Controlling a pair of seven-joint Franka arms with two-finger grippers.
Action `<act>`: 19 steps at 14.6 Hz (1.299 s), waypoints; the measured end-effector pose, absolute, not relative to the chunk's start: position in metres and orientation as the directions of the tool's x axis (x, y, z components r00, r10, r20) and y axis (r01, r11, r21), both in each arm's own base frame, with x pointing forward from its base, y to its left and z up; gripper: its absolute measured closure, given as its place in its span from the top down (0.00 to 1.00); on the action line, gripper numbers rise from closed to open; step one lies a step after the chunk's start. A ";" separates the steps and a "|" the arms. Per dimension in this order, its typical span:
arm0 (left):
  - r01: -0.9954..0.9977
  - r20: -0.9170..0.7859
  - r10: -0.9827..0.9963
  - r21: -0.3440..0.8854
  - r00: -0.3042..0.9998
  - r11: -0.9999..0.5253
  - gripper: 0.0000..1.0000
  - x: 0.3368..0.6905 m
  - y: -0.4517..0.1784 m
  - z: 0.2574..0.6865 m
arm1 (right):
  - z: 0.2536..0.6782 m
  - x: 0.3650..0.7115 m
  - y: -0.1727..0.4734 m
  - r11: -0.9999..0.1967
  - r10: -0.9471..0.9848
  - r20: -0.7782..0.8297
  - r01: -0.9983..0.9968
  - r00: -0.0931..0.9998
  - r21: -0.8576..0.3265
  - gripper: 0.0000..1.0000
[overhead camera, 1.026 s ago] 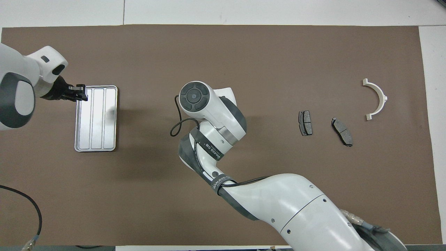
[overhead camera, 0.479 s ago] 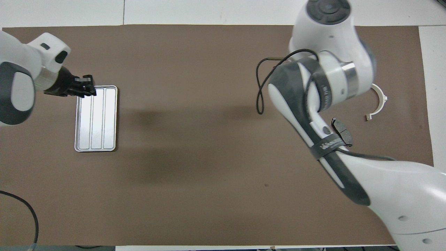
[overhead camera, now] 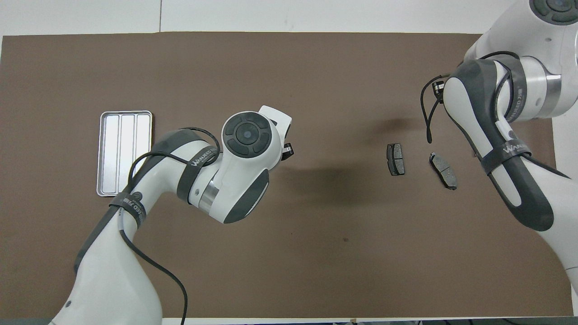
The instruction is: Place bearing gear from tray to pile
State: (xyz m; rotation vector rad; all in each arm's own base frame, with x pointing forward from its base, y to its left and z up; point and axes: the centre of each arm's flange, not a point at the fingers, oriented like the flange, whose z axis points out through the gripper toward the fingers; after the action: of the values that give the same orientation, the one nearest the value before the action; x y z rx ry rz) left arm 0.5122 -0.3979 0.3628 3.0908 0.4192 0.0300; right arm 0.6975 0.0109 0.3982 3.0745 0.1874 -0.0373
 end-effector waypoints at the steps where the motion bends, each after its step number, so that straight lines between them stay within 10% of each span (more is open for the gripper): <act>1: 0.274 0.019 0.275 0.029 0.961 -0.961 0.35 0.514 -0.401 0.347 | 0.379 0.697 0.005 -0.991 0.117 -0.014 0.118 0.993 0.059 0.24; 12: 0.286 0.040 0.288 0.057 0.957 -0.957 0.35 0.512 -0.397 0.296 | 0.289 0.703 -0.001 -0.992 0.119 0.040 0.117 0.992 0.056 0.24; 16: 0.273 0.062 0.275 0.030 0.960 -0.961 0.70 0.526 -0.380 0.325 | 0.292 0.702 0.003 -0.991 0.124 0.039 0.122 0.991 0.054 0.58; 19: 0.236 0.127 0.238 0.035 0.963 -0.971 1.00 0.569 -0.287 0.435 | 0.322 0.697 0.022 -0.989 0.143 0.019 0.142 0.989 0.051 0.90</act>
State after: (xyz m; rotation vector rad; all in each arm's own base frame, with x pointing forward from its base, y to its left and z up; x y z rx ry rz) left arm 0.5692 -0.2867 0.4352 3.0930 0.3733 0.2042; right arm 0.6971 0.0221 0.3223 3.0844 0.2214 0.0356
